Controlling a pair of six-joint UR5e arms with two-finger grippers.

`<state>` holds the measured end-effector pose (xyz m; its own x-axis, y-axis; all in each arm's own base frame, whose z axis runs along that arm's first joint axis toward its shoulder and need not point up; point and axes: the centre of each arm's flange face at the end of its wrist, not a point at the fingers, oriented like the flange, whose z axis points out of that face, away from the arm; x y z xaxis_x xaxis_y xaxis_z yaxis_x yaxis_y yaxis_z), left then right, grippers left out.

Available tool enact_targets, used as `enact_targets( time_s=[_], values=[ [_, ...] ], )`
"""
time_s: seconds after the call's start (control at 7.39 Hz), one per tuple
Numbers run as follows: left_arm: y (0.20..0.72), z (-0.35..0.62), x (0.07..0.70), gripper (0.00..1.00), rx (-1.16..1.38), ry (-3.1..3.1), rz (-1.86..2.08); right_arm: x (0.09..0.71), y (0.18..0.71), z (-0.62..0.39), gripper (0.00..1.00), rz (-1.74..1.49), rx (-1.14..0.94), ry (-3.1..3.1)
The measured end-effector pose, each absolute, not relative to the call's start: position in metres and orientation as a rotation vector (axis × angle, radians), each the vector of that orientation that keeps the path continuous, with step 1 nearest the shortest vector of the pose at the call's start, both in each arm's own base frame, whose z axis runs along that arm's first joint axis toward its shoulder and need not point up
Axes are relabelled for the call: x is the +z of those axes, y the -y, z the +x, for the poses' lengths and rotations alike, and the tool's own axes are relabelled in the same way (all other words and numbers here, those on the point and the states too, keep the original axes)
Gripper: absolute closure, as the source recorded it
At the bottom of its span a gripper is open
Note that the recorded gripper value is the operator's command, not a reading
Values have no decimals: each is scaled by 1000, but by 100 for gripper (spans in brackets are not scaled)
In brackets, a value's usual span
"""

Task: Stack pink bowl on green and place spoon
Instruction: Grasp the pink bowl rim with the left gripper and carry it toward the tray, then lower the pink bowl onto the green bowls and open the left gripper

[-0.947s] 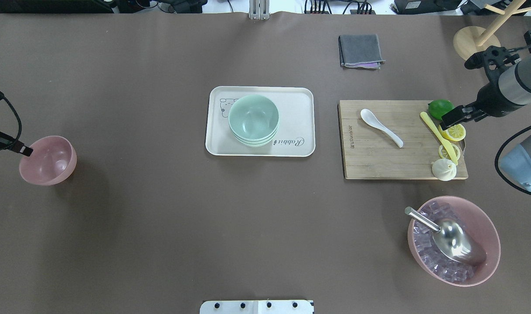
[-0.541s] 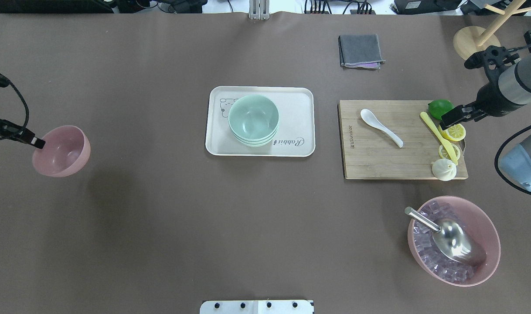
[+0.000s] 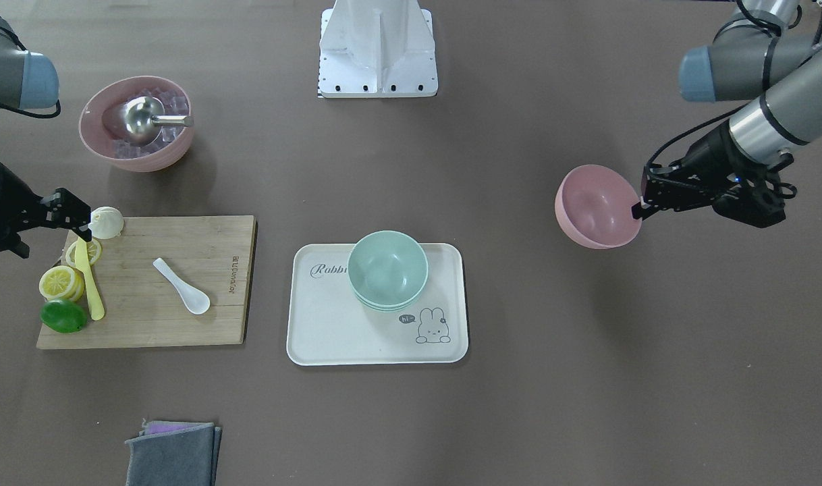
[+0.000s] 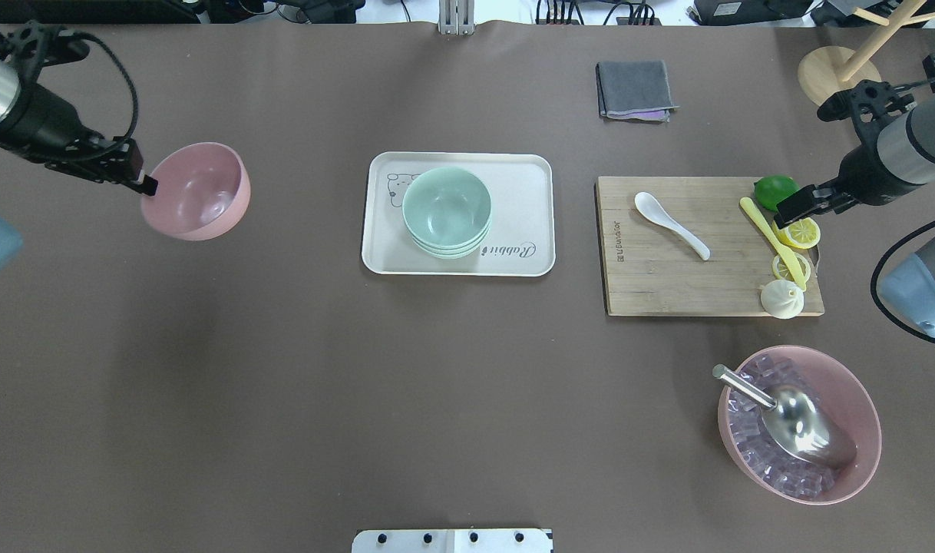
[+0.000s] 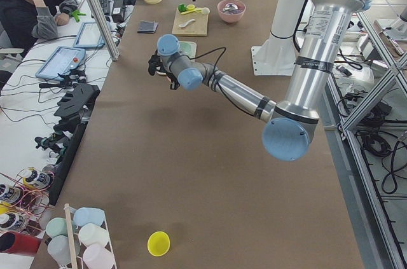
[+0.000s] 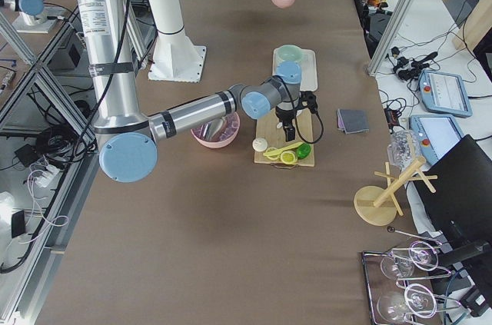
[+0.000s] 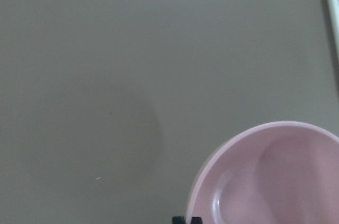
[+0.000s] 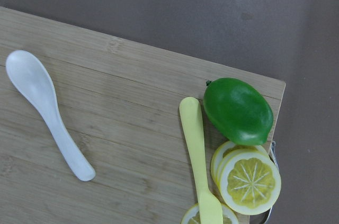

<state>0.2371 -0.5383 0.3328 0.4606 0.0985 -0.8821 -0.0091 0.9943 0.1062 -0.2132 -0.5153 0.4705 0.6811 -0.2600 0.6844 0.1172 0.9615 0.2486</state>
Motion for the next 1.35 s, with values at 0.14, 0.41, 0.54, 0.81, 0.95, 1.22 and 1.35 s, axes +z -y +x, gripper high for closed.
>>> enact_targets(
  time_s=[0.14, 0.41, 0.54, 0.81, 0.95, 1.22, 1.35],
  values=[
    [540, 266, 284, 100, 32, -1062, 68, 469, 516, -214, 0, 194, -215, 795],
    [530, 339, 216, 100, -24, -1033, 30, 468, 517, -215, 0, 195, -215, 796],
    [529, 382, 191, 100, -53, -1017, 21, 468, 517, -215, 0, 195, -215, 796],
    [541, 445, 156, 100, -107, -983, 13, 468, 517, -215, 0, 195, -216, 796],
    [548, 460, 151, 100, -121, -970, 9, 468, 518, -215, 0, 195, -216, 796],
    [558, 480, 160, 100, -135, -952, 21, 468, 518, -216, 0, 195, -217, 796],
    [558, 490, 166, 100, -135, -949, 29, 468, 518, -216, 0, 195, -217, 796]
  ],
)
